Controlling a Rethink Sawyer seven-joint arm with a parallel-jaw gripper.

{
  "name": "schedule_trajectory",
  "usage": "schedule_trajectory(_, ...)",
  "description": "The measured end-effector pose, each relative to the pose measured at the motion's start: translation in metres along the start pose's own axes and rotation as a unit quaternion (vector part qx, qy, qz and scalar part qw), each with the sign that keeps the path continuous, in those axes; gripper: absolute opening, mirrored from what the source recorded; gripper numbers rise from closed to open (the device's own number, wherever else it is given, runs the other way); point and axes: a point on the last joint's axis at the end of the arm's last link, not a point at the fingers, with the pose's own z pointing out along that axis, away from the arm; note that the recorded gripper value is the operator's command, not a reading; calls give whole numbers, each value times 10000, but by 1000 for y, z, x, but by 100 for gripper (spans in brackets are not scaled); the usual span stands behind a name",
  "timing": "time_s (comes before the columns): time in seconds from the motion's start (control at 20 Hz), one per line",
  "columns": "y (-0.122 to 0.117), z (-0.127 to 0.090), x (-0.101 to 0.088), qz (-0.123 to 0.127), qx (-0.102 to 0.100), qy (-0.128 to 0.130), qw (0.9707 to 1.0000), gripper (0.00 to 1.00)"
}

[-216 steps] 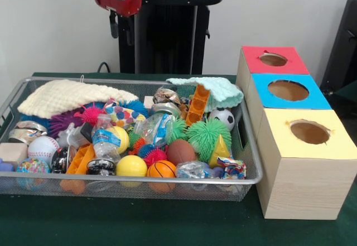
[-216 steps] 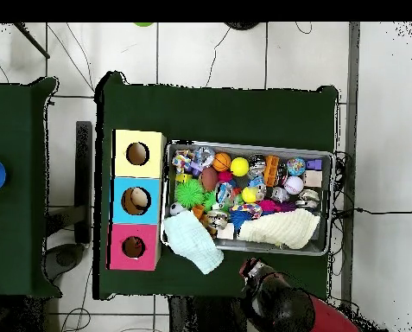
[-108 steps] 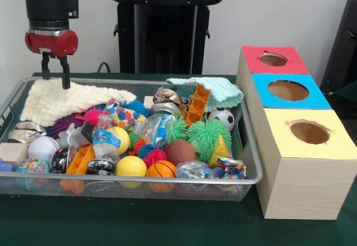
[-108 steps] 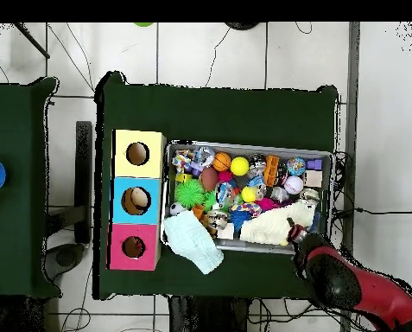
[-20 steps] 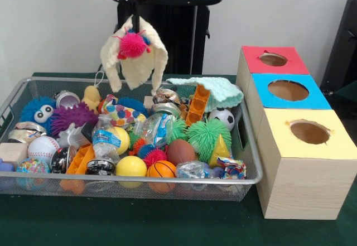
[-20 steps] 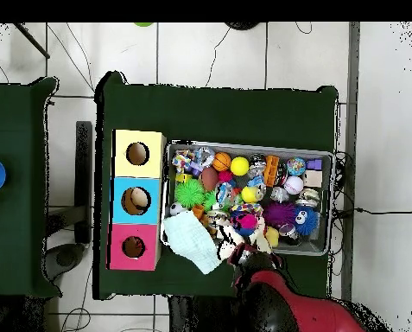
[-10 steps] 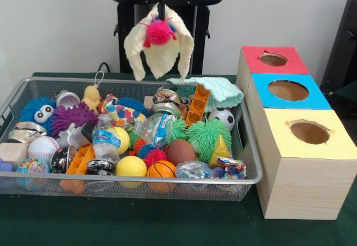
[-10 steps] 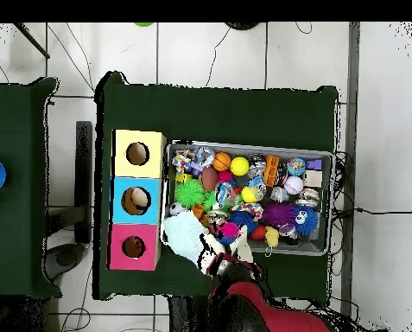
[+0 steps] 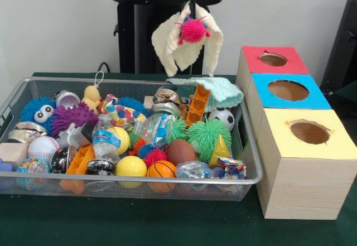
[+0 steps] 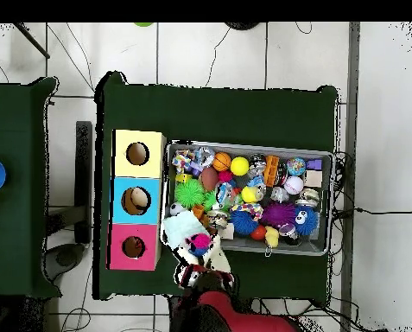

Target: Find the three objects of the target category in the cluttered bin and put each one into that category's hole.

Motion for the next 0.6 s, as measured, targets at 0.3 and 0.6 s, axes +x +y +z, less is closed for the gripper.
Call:
schedule_trajectory(0.3,22,7,9,-206,-124,-32,9997,0)
schedule_trajectory(0.6,27,13,3,-200,-210,-117,9995,0)
